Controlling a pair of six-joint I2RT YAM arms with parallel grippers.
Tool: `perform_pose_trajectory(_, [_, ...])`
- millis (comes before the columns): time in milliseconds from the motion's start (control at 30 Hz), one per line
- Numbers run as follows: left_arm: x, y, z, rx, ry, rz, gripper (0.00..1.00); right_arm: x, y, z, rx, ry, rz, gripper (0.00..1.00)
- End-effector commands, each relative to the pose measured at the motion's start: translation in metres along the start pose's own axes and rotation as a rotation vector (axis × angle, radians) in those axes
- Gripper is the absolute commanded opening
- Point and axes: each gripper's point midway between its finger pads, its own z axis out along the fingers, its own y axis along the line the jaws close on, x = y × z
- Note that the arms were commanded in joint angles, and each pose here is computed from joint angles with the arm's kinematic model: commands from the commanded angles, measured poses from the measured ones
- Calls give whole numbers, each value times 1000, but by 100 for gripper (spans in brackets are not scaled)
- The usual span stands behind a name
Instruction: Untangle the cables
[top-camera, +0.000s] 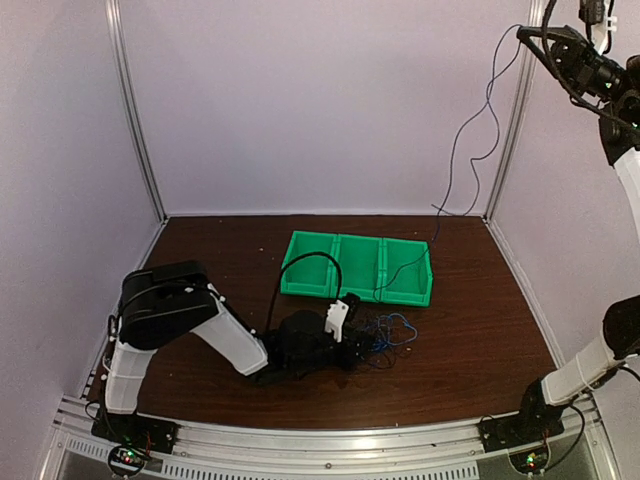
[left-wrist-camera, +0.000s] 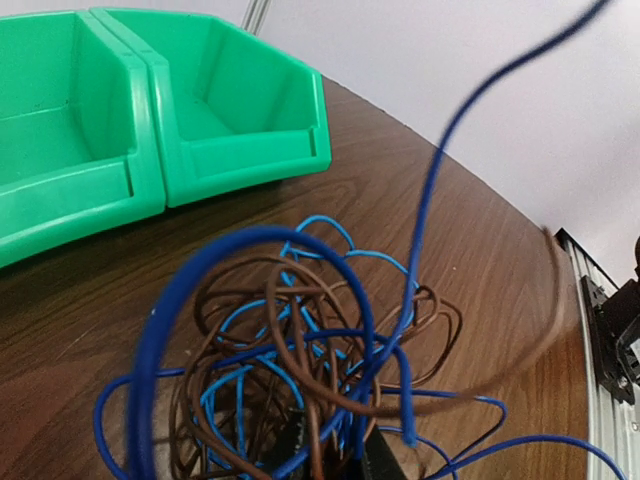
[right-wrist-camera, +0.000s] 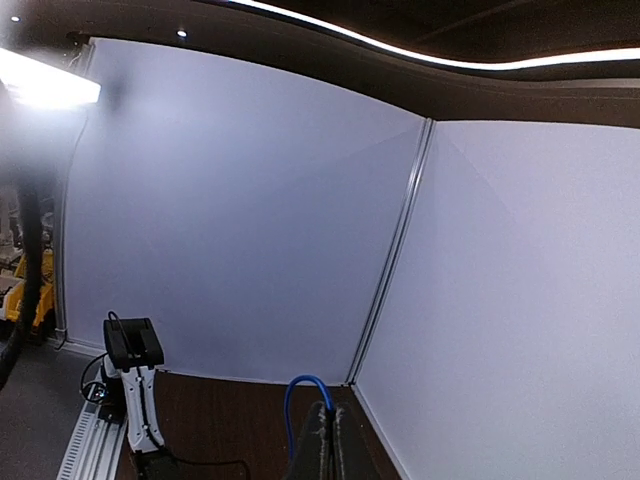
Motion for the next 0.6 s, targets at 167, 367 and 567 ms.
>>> perform_pose_trajectory(167, [-16, 4, -47, -76, 12, -4, 16, -28, -30, -15, 99, -20, -83, 0])
perform_pose_trajectory(367, [-9, 13, -36, -144, 90, 10, 16, -94, -20, -29, 244, -120, -327, 0])
perform_pose_trajectory(567, [-3, 39, -46, -282, 155, -36, 16, -131, -26, -57, 438, -170, -457, 0])
